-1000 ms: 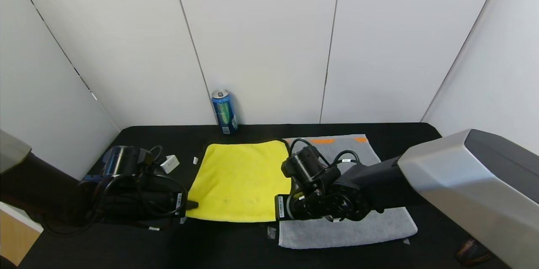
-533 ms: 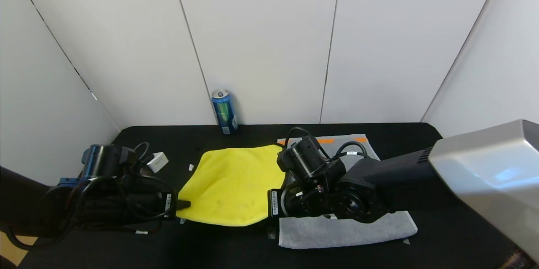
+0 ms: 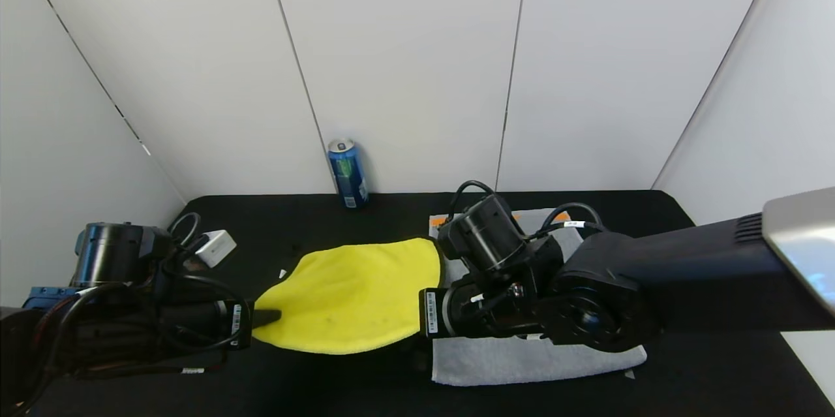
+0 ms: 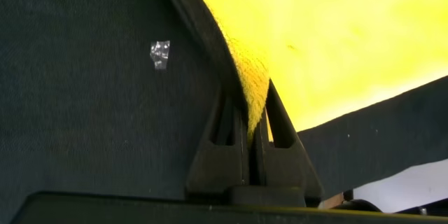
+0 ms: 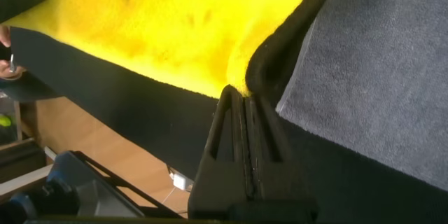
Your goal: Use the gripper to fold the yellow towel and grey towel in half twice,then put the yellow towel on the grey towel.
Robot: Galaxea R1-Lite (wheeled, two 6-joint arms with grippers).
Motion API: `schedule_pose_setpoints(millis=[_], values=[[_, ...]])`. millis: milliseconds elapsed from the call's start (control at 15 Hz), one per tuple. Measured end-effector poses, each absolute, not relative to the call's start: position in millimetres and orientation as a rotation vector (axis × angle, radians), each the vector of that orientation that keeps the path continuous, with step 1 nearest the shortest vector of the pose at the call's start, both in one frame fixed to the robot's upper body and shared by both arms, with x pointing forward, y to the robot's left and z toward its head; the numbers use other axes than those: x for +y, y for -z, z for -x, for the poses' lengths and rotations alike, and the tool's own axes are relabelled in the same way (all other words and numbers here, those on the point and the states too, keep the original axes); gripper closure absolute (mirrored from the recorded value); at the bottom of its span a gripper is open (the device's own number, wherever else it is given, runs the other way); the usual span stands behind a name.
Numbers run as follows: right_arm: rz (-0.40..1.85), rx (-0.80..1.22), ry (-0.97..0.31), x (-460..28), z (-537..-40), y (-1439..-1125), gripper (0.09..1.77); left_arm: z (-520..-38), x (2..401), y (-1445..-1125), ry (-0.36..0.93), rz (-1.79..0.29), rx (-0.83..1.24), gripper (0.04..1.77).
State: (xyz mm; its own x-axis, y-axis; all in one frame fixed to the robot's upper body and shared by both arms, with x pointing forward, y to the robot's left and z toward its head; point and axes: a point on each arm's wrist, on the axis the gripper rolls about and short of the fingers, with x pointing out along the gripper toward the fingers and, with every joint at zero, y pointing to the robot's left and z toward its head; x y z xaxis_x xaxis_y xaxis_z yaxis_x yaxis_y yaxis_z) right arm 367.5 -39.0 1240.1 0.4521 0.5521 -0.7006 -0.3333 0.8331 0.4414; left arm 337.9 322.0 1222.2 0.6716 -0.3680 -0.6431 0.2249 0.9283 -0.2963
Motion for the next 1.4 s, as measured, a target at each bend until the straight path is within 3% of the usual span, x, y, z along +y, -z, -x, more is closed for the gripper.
schedule_pose_setpoints(millis=[467, 1400], values=[[-0.289, 0.942, -0.564, -44, -359, -1252, 1.74, -325, 323, -1222, 0.335, 0.202, 0.767, 1.67], [-0.324, 0.881, -0.514, -40, -419, -1241, 1.74, -386, 329, -1205, 0.306, 0.214, 0.791, 1.67]])
